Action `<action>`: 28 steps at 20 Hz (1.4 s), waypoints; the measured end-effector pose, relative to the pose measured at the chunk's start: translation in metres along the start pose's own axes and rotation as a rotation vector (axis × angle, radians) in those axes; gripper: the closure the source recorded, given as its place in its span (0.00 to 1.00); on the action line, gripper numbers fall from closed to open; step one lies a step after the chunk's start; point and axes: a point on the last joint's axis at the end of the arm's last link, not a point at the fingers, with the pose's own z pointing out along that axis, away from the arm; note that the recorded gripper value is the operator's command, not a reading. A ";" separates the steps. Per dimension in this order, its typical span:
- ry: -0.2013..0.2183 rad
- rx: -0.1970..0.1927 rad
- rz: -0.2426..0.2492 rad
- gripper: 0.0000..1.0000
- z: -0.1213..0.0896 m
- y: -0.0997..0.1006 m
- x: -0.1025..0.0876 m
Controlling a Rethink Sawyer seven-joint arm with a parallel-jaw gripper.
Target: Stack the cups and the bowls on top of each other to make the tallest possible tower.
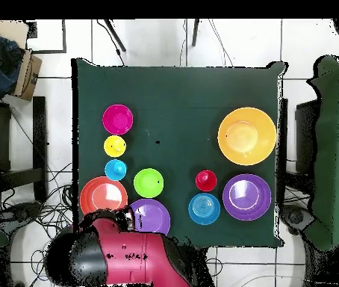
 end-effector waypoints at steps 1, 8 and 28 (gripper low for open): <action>-0.003 0.001 0.002 0.00 0.000 -0.001 -0.001; -0.049 0.012 0.042 0.00 0.014 -0.021 -0.008; -0.088 0.043 0.059 0.00 0.108 -0.062 0.023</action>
